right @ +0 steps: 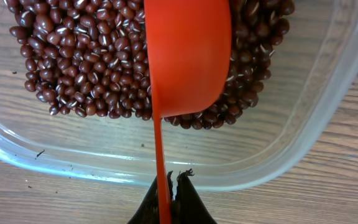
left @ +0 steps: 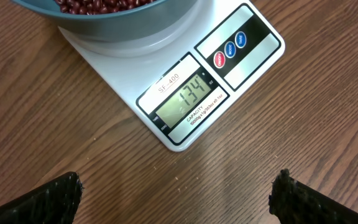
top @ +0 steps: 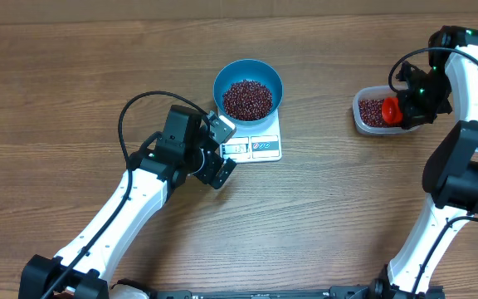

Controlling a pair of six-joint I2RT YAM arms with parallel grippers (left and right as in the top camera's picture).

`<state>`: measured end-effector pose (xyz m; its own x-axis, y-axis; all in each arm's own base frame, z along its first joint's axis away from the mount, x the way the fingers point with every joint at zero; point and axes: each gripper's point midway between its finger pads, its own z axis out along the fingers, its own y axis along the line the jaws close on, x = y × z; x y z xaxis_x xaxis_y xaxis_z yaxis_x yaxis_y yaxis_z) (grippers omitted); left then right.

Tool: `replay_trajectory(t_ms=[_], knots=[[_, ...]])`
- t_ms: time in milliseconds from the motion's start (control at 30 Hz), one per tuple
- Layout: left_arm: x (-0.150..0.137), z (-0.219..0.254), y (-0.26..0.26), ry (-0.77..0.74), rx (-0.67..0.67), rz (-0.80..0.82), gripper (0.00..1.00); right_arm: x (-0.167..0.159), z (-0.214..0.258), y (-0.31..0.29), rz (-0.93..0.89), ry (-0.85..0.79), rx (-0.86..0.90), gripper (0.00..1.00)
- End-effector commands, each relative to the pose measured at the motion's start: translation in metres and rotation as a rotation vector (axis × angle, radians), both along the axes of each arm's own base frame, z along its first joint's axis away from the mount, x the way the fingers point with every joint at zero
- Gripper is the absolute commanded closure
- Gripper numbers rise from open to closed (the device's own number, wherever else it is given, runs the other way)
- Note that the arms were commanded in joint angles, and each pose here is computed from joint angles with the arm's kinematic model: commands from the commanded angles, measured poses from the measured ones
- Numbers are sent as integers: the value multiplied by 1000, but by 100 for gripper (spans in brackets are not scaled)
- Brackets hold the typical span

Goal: Scoop item into bowl and weigh 150g on scale
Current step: 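Drag the scoop through the beans and lift it full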

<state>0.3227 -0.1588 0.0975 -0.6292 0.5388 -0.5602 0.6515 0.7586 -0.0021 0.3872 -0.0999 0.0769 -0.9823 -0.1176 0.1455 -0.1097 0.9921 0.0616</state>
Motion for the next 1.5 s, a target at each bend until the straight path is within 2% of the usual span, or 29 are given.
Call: replay_trajectory(t_ms=[0, 300, 633, 933, 1067, 1467], knots=[[-2, -4, -1, 15, -8, -1, 0, 10, 3, -8, -29, -31, -35, 96], [-2, -4, -1, 15, -8, -1, 0, 22, 42, 21, -36, -93, 66, 96], [-2, -4, -1, 15, -8, -1, 0, 21, 44, 21, -69, -40, -273, 96], [-2, -4, -1, 15, -8, -1, 1, 13, 39, 16, -110, -7, -307, 96], [-2, -4, -1, 15, -8, -1, 0, 8, 30, 3, -177, 32, -386, 96], [-2, -4, -1, 15, -8, -1, 0, 3, 18, 8, -189, 75, -355, 96]])
